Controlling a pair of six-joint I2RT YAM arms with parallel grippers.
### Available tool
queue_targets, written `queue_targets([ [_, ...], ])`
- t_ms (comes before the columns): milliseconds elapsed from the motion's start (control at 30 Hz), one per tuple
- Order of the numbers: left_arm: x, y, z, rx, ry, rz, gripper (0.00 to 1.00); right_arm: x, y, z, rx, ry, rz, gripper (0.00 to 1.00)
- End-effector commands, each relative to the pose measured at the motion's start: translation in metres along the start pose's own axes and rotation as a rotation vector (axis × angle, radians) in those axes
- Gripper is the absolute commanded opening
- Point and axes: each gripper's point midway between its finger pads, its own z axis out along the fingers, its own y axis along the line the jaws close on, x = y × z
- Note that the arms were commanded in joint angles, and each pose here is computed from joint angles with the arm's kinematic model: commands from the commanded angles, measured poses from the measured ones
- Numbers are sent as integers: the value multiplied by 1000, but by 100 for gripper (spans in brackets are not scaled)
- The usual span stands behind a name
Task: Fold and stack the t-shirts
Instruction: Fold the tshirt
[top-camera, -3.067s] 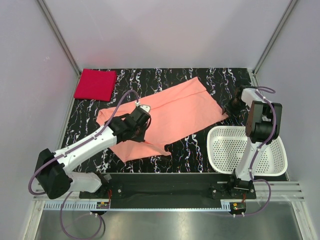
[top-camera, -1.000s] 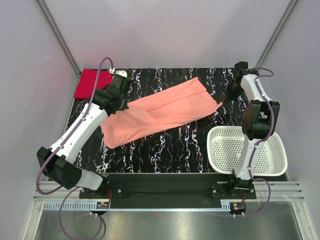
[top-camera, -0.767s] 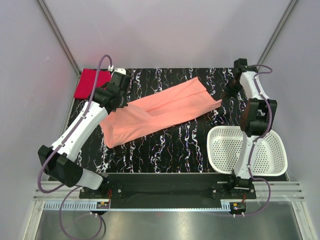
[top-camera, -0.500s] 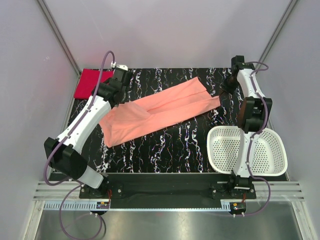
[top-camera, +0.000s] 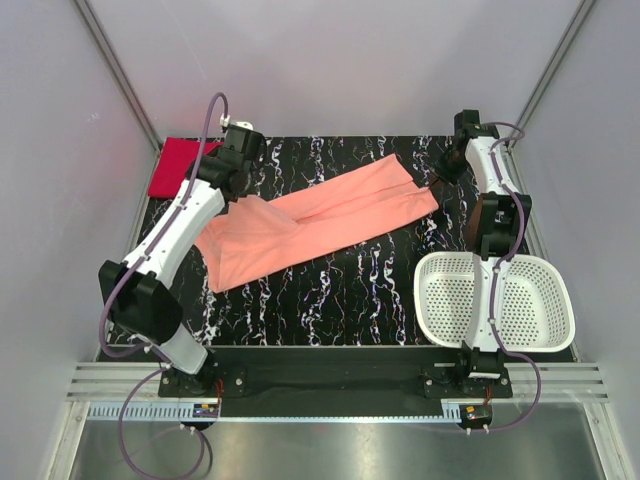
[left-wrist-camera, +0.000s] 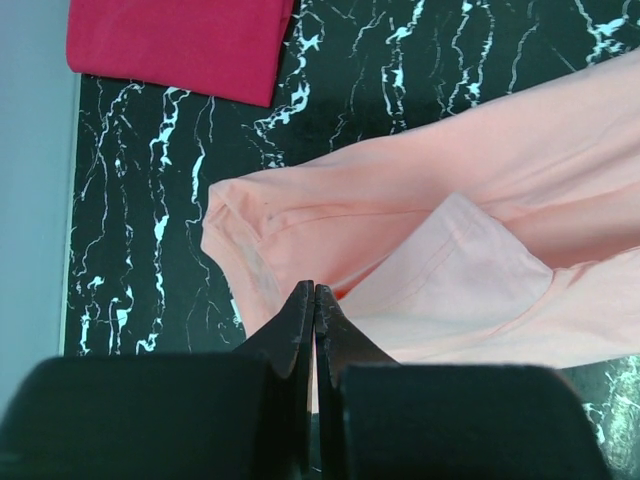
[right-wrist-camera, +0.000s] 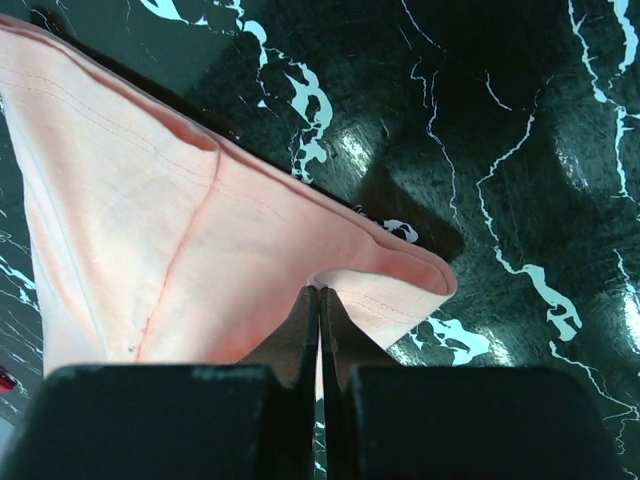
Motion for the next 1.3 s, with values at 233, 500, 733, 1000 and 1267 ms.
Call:
queue_targets([
  [233, -13, 14, 14, -49, -19, -22, 0, -7, 25, 3, -98, -7, 9, 1],
  [500, -8, 25, 19, -80, -8, -27, 0, -9, 31, 14, -126, 3, 26, 2],
  [733, -15, 29, 20, -82, -26, -46, 0, -13, 36, 16, -144, -8, 36, 2],
  [1000, -17, 26, 37, -95, 0, -34, 0, -13, 45, 23, -183, 4, 58, 2],
  [1267, -22, 35, 36, -124, -7, -57, 0, -20, 49, 20, -196, -25, 51, 1],
])
